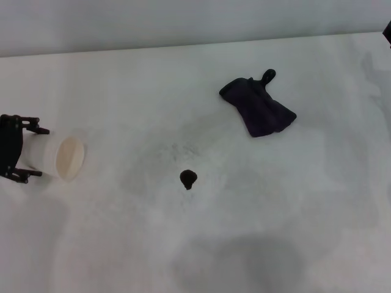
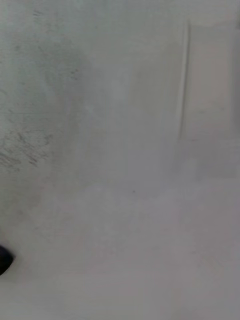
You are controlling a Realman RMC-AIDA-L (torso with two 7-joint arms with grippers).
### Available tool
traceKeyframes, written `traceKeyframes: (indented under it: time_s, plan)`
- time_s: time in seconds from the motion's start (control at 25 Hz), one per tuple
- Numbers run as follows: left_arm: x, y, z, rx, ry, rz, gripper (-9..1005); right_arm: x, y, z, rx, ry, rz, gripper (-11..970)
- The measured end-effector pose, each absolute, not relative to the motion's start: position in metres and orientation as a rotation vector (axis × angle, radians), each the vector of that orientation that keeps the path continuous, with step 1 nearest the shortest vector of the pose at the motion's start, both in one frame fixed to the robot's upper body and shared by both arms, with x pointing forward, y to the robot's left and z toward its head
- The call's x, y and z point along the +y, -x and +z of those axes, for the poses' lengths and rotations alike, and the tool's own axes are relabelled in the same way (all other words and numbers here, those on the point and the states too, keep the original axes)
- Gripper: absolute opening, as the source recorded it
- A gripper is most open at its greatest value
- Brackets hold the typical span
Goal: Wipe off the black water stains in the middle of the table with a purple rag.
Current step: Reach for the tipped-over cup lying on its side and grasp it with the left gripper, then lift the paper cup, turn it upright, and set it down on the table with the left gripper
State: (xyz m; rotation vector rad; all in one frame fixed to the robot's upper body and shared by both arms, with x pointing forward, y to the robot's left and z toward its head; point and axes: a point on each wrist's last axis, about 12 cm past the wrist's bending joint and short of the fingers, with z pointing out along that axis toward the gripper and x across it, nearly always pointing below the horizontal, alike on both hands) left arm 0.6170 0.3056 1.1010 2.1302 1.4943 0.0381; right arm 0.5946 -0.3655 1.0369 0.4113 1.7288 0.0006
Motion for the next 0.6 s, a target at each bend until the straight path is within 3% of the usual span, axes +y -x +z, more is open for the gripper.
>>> traceKeyframes:
  time_s: [0.16,0.4,0.6]
  plan:
    - [0.304,-0.616,1.100,1.484,-2.133,0.033,860,-0.366,-0.594,1.037,1.727,-0.410,-0.001,828]
    - [0.301,-0.617,1.101,1.476,-2.102,0.027,754,-0.366,-0.593,1.036,1.729,-0.408,-0.005,827]
    - [0.295,-0.621,1.106,1.522,-1.955,-0.006,701,-0.371,-0.592,1.037,1.725,-0.408,-0.018,828]
